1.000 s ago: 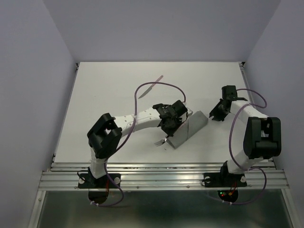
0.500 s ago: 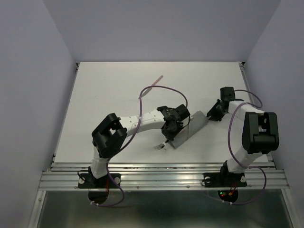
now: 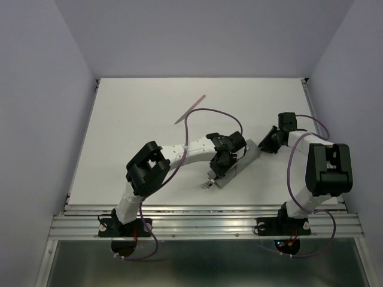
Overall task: Fold the napkin into a case and place the utensils inside
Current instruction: Stuff the fork into the folded napkin.
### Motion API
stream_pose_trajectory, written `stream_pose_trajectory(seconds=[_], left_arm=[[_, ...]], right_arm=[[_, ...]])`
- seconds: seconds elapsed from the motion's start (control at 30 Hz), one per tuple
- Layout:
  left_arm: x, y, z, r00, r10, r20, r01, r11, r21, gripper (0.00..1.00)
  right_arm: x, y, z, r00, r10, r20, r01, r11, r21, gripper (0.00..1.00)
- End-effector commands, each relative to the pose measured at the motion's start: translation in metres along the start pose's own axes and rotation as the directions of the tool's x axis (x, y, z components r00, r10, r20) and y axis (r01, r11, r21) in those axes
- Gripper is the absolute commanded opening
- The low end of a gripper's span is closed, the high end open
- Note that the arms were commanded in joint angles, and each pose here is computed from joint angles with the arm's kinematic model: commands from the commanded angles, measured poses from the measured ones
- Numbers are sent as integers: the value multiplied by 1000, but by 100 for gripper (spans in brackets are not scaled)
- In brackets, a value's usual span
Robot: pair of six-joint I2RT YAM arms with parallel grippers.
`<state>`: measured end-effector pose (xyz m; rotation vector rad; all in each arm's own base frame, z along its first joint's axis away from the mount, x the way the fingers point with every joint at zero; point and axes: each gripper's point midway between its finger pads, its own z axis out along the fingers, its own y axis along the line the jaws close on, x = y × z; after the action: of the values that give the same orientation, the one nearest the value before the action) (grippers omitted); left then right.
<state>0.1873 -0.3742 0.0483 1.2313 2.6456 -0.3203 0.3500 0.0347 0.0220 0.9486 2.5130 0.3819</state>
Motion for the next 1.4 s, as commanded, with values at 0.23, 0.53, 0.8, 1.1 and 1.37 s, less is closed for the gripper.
stream_pose_trajectory(seconds=[0.23, 0.53, 0.8, 1.1, 1.37], left_arm=[[-26, -13, -9, 999, 45, 29, -46, 999, 21, 0], [-46, -21, -2, 998, 37, 52, -40, 998, 46, 0], [-60, -29, 6, 998, -1, 70, -4, 997, 72, 0], [-77, -31, 11, 995, -24, 94, 16, 996, 86, 0], [-85, -27, 14, 993, -43, 107, 34, 996, 85, 0]], right_arm=[[20, -15, 1, 999, 10, -31, -10, 1000, 10, 29], [23, -17, -3, 1000, 16, -25, -15, 1000, 7, 30], [30, -21, -2, 999, 24, -33, -24, 1000, 8, 30], [31, -19, -3, 999, 29, -36, -30, 1000, -7, 30], [33, -20, -3, 999, 26, -40, -27, 1000, -8, 30]])
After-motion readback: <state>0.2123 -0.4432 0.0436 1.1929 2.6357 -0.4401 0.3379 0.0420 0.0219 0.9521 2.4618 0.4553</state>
